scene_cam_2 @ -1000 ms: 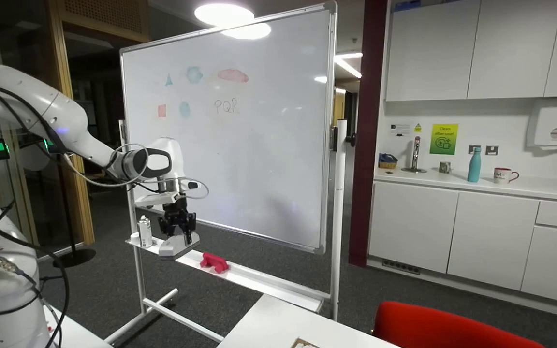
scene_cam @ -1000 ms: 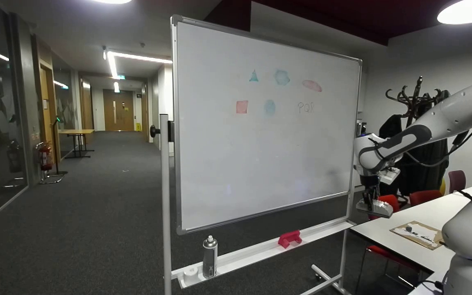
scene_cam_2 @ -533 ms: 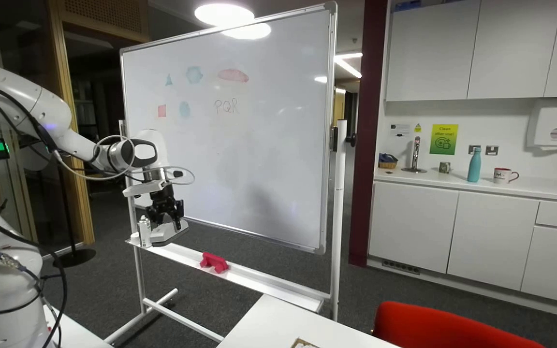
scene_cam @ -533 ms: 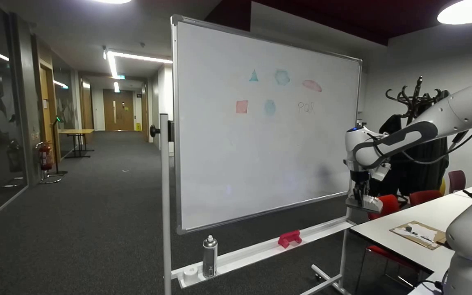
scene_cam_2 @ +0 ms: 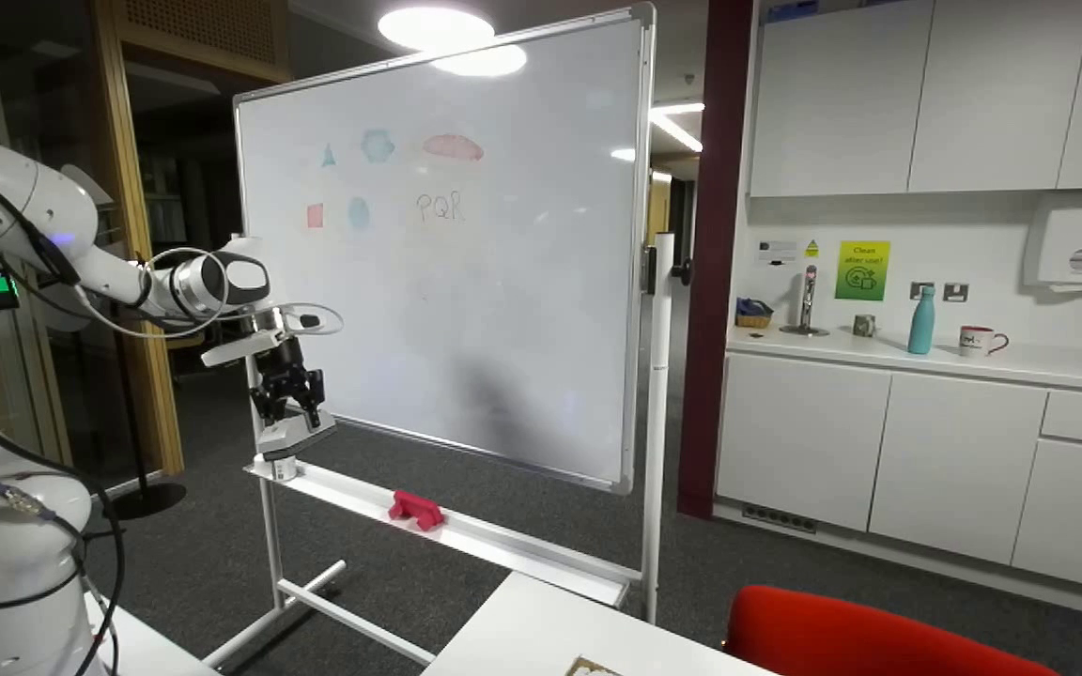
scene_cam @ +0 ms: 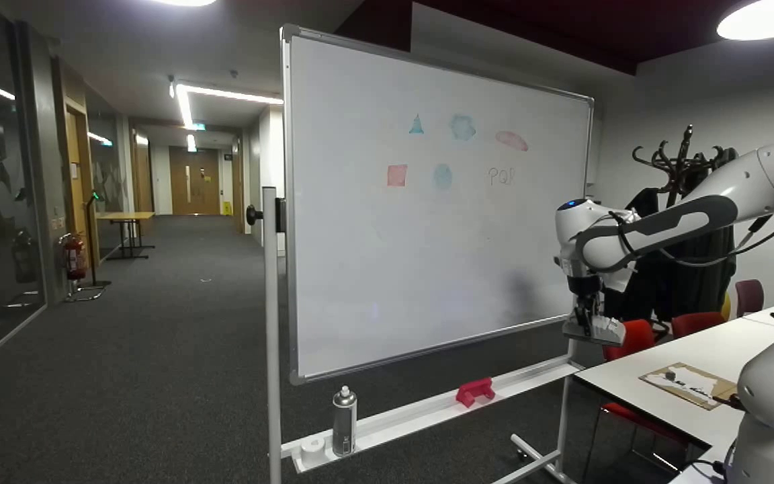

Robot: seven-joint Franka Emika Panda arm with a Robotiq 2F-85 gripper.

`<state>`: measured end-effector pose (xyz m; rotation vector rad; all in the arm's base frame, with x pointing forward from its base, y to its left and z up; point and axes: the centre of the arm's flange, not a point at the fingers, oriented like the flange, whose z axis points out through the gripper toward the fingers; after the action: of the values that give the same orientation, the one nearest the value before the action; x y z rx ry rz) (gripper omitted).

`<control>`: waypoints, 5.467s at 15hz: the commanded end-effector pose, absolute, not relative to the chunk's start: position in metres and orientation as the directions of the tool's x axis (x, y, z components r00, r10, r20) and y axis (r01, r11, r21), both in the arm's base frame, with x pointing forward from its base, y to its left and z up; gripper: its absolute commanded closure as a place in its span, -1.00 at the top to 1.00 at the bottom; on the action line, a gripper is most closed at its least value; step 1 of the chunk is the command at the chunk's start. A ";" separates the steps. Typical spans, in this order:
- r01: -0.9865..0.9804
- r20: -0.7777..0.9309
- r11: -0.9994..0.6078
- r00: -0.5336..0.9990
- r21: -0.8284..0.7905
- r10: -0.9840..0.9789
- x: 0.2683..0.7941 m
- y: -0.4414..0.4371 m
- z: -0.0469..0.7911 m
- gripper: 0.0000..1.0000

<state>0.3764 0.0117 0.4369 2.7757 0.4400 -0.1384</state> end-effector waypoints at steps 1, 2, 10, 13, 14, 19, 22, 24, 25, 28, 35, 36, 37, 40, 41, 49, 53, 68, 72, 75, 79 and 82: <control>0.318 -0.146 -0.898 0.947 0.303 0.286 0.375 0.013 0.438 0.19; 0.319 -0.147 -0.898 0.947 0.303 0.286 0.375 0.012 0.437 0.19; 0.318 -0.150 -0.899 0.947 0.301 0.285 0.375 0.011 0.436 0.19; 0.318 -0.150 -0.899 0.947 0.301 0.285 0.375 0.011 0.436 0.19; 0.318 -0.150 -0.899 0.947 0.301 0.285 0.375 0.011 0.436 0.19; 0.318 -0.150 -0.899 0.947 0.301 0.285 0.375 0.011 0.436 0.19; 0.313 -0.136 -0.900 0.949 0.304 0.284 0.380 0.019 0.446 -0.31; 0.296 -0.115 -0.907 0.955 0.300 0.274 0.384 0.026 0.458 -0.31; 0.295 -0.102 -0.909 0.955 0.296 0.277 0.385 0.031 0.465 -0.31; 0.296 -0.053 -0.918 0.955 0.265 0.293 0.390 0.046 0.485 -0.31; 0.281 0.260 -0.924 0.901 0.261 0.347 0.391 0.063 0.528 -0.31; 0.272 0.307 -0.924 0.885 0.269 0.349 0.391 0.062 0.534 -0.31; 0.270 0.328 -0.927 0.878 0.261 0.349 0.391 0.061 0.538 -0.31; 0.287 0.278 -0.923 0.893 0.256 0.355 0.398 0.064 0.538 0.19; 0.284 0.279 -0.926 0.894 0.250 0.350 0.397 0.062 0.538 0.19; 0.282 0.345 -0.920 0.864 0.273 0.368 0.414 0.076 0.546 -0.31; 0.289 0.446 -0.914 0.804 0.286 0.394 0.434 0.105 0.578 -0.31; 0.294 0.699 -0.857 0.496 0.423 0.515 0.467 0.131 0.650 -0.31; 0.307 0.682 -0.867 0.535 0.393 0.499 0.460 0.132 0.641 0.19; 0.311 0.681 -0.866 0.535 0.392 0.501 0.461 0.133 0.637 -0.31; 0.297 0.764 -0.867 0.415 0.400 0.494 0.465 0.148 0.660 -0.31; 0.283 0.822 -0.876 0.322 0.391 0.471 0.466 0.157 0.686 -0.31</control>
<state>0.4588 0.1477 0.6591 2.4701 0.7172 1.4391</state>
